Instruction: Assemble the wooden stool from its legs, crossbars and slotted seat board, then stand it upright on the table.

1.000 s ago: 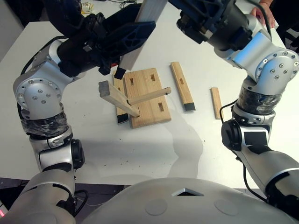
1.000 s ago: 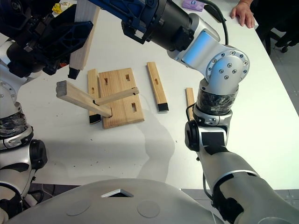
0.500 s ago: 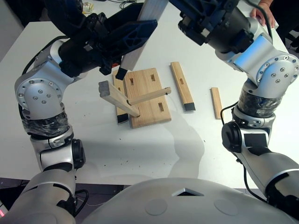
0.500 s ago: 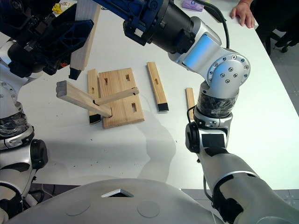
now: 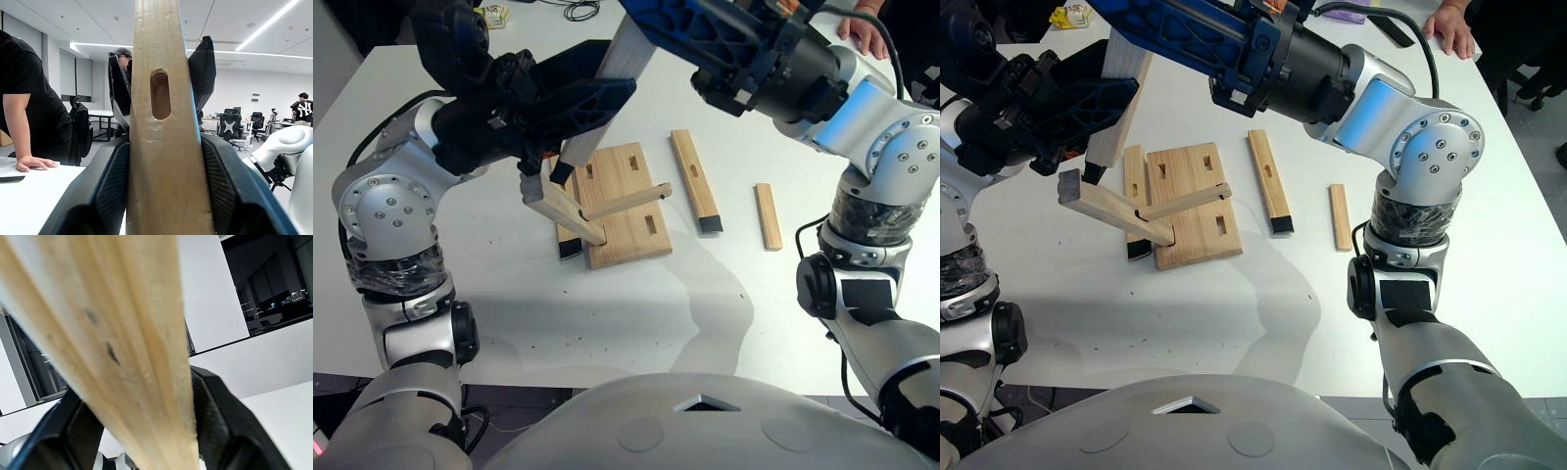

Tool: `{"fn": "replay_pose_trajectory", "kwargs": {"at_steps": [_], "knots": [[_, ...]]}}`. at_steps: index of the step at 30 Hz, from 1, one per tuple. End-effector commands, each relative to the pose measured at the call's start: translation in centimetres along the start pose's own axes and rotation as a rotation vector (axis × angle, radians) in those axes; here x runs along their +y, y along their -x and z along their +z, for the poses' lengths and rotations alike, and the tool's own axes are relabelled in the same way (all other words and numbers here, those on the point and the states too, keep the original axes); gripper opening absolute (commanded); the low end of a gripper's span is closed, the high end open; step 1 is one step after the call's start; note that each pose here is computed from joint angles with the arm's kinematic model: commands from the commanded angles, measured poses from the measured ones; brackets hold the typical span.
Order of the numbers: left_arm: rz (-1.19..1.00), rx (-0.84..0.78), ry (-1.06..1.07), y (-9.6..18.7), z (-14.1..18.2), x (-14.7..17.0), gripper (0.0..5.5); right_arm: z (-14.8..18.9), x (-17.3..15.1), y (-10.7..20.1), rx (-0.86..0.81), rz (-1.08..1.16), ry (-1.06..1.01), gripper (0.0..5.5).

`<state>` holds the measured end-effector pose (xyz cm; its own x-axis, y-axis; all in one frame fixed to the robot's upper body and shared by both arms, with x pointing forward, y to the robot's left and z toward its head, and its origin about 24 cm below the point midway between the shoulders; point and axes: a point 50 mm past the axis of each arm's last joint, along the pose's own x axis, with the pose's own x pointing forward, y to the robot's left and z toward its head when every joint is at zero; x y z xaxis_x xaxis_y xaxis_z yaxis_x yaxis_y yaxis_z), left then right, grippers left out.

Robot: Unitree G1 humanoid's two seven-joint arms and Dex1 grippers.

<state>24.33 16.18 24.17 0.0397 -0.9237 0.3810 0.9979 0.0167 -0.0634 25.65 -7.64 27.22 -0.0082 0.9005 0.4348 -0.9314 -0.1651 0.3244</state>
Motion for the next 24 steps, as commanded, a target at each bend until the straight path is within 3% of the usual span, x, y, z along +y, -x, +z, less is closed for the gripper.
{"fn": "replay_pose_trajectory", "kwargs": {"at_steps": [1, 20, 24], "knots": [[0.009, 0.046, -0.006, 0.3, 0.0, 0.2, 2.04, 0.7, 0.6, -0.2, 0.002, 0.064, 0.006, 2.40], [0.052, 0.093, -0.016, -0.1, 0.1, 1.0, 2.04, 0.3, 0.8, 1.2, 0.052, 0.064, 0.009, 2.39], [0.049, 0.104, -0.002, 0.0, 0.0, 0.9, 2.86, 0.4, 0.7, 1.2, 0.035, 0.059, 0.012, 2.30]]}}
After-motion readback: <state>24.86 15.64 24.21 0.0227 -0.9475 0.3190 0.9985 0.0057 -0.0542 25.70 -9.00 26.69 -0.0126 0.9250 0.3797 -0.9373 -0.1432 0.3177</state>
